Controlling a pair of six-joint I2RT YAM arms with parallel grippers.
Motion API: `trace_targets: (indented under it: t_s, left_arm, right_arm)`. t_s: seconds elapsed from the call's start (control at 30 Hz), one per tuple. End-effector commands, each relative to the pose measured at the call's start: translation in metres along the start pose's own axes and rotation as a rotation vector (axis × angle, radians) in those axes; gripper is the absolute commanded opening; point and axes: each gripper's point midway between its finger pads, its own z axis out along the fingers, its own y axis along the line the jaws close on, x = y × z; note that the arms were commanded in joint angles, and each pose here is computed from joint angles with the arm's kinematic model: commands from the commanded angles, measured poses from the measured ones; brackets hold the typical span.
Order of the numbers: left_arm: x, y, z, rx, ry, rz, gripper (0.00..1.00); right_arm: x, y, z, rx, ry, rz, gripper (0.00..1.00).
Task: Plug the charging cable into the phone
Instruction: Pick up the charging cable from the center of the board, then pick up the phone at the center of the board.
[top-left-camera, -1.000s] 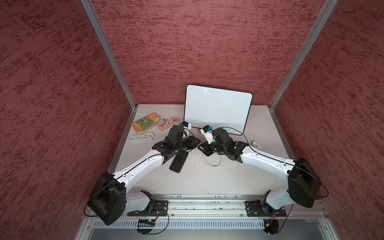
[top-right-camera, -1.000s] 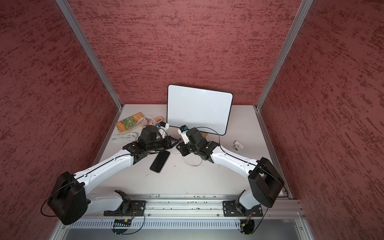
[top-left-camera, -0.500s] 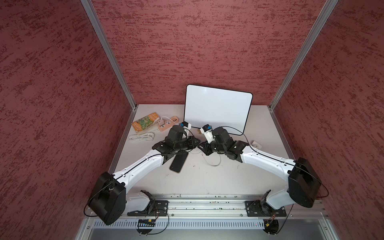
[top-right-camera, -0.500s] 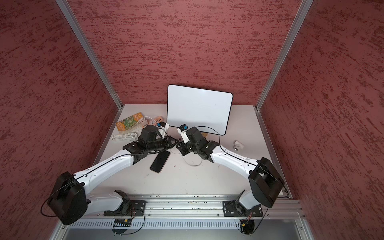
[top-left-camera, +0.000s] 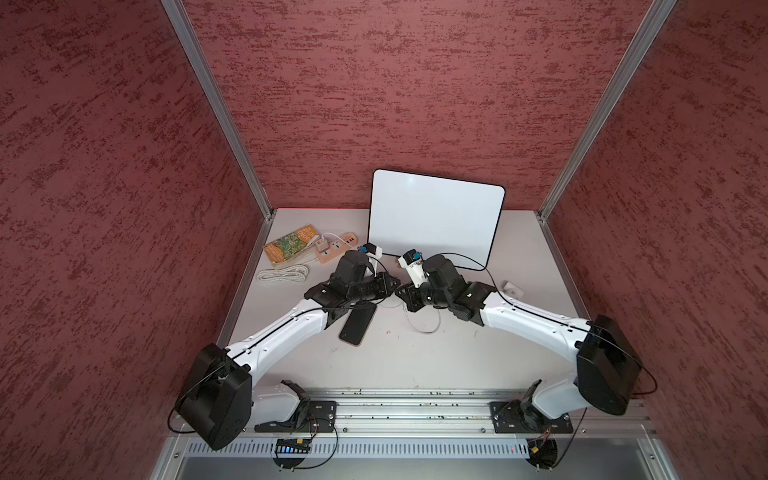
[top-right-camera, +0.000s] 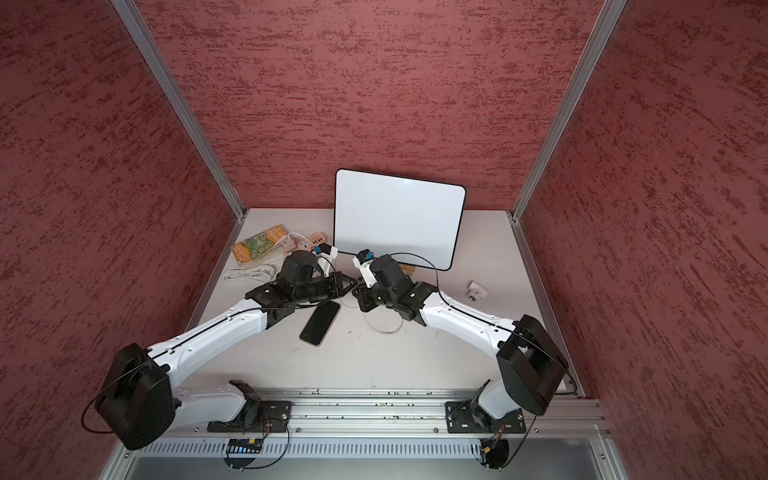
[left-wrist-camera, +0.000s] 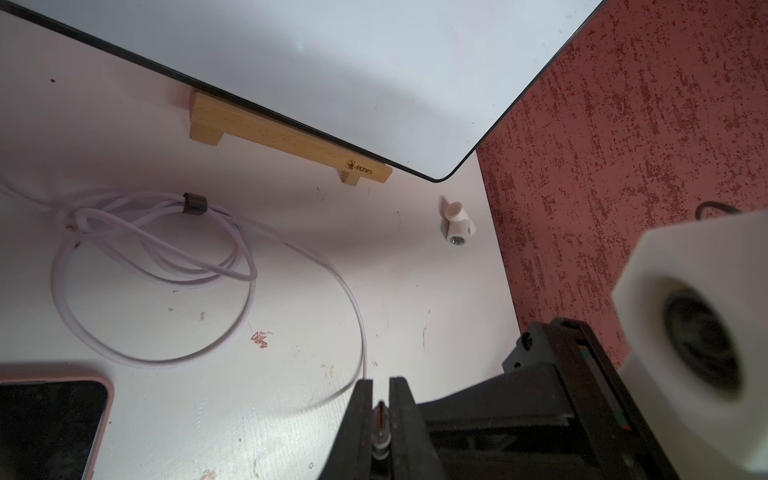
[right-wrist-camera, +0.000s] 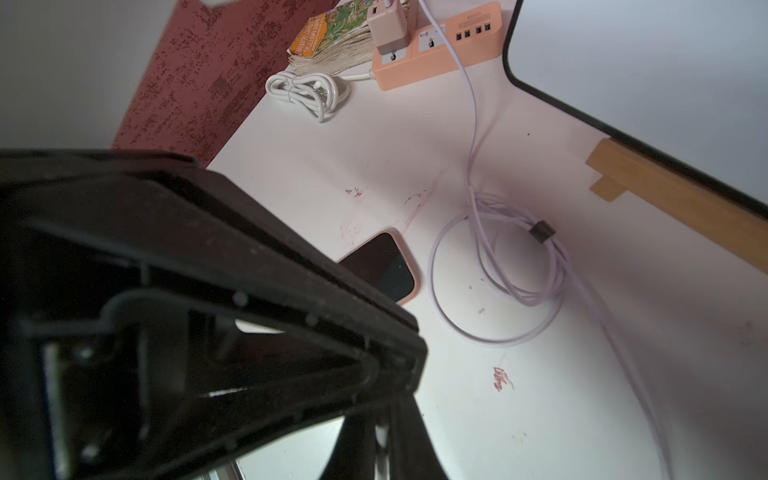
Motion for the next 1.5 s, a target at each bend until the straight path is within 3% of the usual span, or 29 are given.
trace_targets:
  t_s: [0.0, 0.13, 0.23, 0.3, 0.73, 1.1, 1.47]
  left_arm:
    - [0.005, -0.001, -0.002, -0.006, 0.017, 0.018, 0.05]
    - [0.006, 0.002, -0.007, -0.023, 0.013, 0.016, 0.38]
    - [0.003, 0.006, -0.012, -0.057, 0.007, 0.033, 0.69]
    - [0.001, 0.009, -0.015, -0.080, 0.017, 0.041, 0.98]
    - [0.003, 0.037, -0.031, -0.213, 0.069, 0.031, 1.00]
    - [0.023, 0.073, -0.052, -0.422, 0.202, 0.040, 1.00]
    - [0.033, 0.100, -0.047, -0.547, 0.348, 0.139, 1.00]
  right_arm:
    - [-0.010, -0.006, 0.002, 0.047, -0.019, 0.009, 0.00]
    - [-0.008, -0.006, 0.007, 0.043, 0.004, 0.008, 0.00]
    - [-0.007, -0.005, 0.011, 0.037, 0.012, 0.018, 0.00]
    - [-0.008, -0.005, 0.014, 0.034, 0.017, 0.022, 0.00]
    - [-0.018, -0.024, 0.010, 0.161, -0.011, 0.062, 0.00]
    - [-0.009, -0.041, -0.016, 0.269, -0.003, 0.075, 0.00]
    - [0.003, -0.049, -0.040, 0.308, -0.011, 0.090, 0.00]
